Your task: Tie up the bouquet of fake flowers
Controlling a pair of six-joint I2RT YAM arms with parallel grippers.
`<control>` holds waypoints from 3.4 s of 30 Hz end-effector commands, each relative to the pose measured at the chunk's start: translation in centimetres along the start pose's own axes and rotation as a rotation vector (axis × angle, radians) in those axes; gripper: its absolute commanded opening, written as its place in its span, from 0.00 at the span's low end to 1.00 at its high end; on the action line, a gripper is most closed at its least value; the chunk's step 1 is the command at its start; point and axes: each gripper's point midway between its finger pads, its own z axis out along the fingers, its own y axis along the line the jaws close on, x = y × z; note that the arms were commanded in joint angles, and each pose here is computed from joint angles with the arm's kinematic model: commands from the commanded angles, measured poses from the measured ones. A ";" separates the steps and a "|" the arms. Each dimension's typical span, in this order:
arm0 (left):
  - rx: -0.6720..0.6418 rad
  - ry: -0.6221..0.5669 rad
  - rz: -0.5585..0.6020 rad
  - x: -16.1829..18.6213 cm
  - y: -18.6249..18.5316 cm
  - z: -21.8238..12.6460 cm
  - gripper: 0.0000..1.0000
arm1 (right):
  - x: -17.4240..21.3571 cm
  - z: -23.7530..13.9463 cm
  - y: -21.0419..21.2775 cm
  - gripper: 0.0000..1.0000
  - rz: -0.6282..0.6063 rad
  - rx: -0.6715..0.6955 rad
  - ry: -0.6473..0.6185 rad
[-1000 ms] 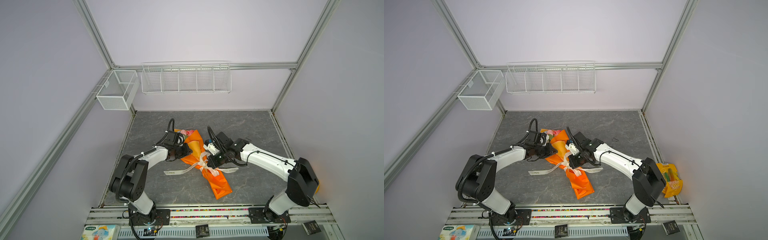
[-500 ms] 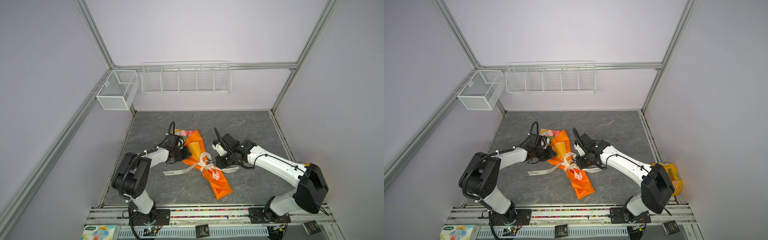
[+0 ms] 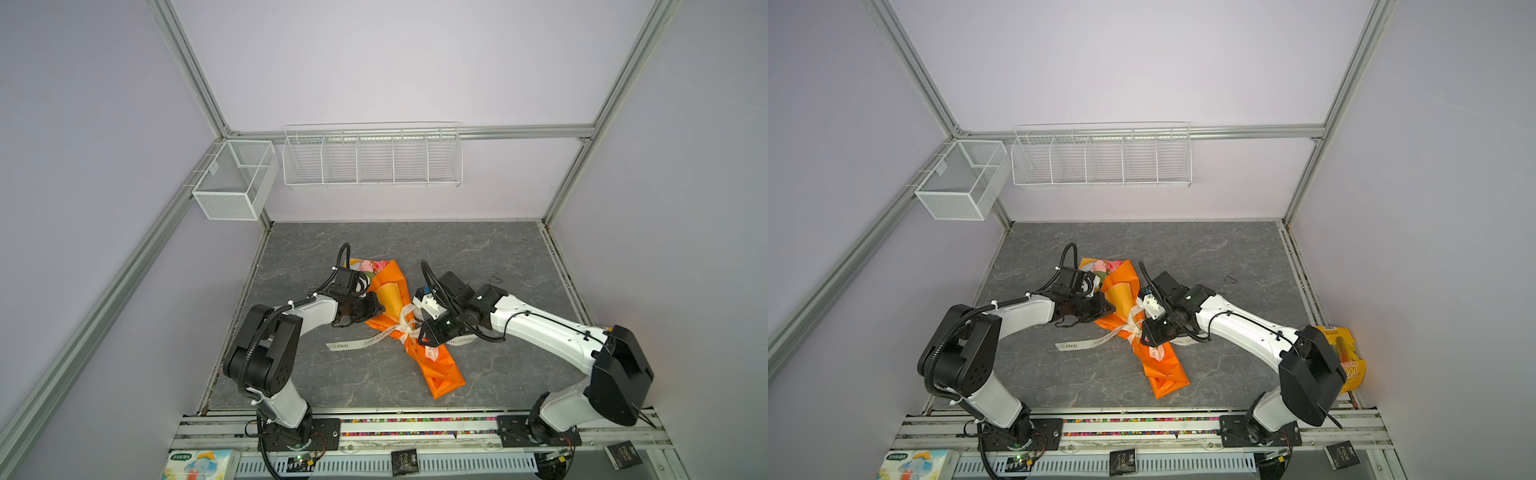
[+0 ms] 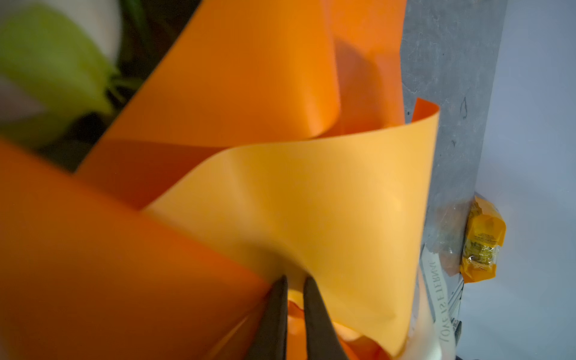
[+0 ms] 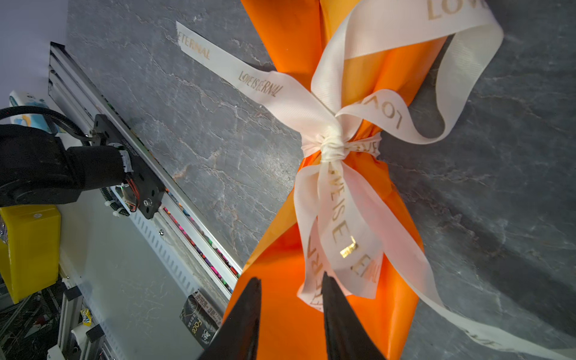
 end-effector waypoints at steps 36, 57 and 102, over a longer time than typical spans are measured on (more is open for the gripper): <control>0.034 -0.020 0.087 -0.5 -2.1 -1.6 0.26 | -0.5 -2.3 1.9 0.07 0.094 -0.185 -0.176; 0.147 -0.250 -0.307 3.0 -0.2 -5.6 0.63 | -1.1 -0.4 1.0 0.07 0.119 -0.151 -0.161; 0.258 -0.180 -0.026 -7.6 -0.9 -2.1 0.00 | -0.5 -4.3 -4.5 0.48 0.205 0.087 -0.196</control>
